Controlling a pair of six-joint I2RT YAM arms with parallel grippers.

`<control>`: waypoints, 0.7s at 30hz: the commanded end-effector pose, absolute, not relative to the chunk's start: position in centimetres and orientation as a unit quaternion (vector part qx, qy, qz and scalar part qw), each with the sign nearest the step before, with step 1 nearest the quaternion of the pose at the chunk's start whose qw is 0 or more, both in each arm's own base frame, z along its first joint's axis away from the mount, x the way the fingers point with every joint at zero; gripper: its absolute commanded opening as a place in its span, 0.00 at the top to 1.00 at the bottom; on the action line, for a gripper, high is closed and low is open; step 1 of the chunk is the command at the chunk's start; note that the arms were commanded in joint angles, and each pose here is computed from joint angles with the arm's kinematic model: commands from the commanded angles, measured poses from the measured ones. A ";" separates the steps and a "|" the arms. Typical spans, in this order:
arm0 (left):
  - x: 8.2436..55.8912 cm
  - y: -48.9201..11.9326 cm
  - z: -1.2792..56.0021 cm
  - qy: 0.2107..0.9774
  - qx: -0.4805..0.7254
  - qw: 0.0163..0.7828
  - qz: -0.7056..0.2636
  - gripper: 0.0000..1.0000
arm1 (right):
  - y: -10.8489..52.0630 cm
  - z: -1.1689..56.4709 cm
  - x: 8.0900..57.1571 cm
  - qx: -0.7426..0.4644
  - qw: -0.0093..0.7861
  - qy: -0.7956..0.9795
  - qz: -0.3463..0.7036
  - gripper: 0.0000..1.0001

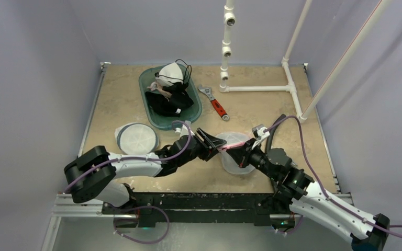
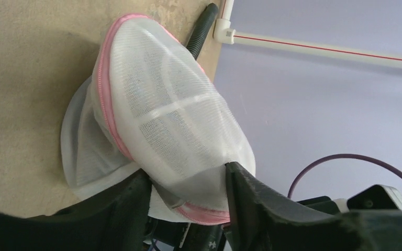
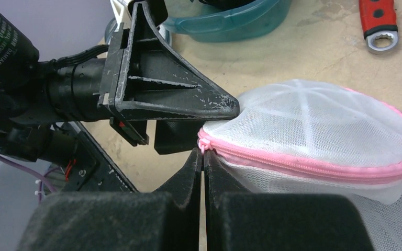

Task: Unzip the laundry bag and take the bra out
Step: Unzip the laundry bag at the center of the board.

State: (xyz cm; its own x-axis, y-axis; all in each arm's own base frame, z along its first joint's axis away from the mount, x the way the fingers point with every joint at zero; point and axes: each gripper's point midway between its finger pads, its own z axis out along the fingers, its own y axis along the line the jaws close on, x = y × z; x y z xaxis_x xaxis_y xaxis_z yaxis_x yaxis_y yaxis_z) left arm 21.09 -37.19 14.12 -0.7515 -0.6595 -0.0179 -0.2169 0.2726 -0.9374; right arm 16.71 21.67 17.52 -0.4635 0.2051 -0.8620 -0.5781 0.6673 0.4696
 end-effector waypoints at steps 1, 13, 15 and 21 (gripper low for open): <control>22.3 -37.4 15.7 0.751 -0.284 0.226 -0.552 0.55 | 22.6 19.5 16.3 -0.141 0.517 0.732 0.420 1.00; 22.2 -35.3 17.1 0.784 -0.212 0.285 -0.510 1.00 | 22.6 20.1 16.7 -0.135 0.526 0.730 0.415 1.00; 22.1 -34.2 17.3 0.799 -0.184 0.310 -0.482 1.00 | 22.6 20.5 17.1 -0.134 0.531 0.729 0.411 1.00; 22.1 -30.5 18.3 0.825 -0.125 0.363 -0.413 1.00 | 23.3 21.0 18.0 -0.130 0.536 0.729 0.406 1.00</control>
State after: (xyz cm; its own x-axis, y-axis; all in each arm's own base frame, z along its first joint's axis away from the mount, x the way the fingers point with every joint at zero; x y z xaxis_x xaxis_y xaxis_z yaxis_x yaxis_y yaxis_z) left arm 21.31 -33.97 18.45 -0.7534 -0.5807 -0.3085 0.0226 0.4459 -0.8948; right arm 16.54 23.09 17.56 -0.4750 0.1817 -0.8610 -0.6131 0.6336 0.4719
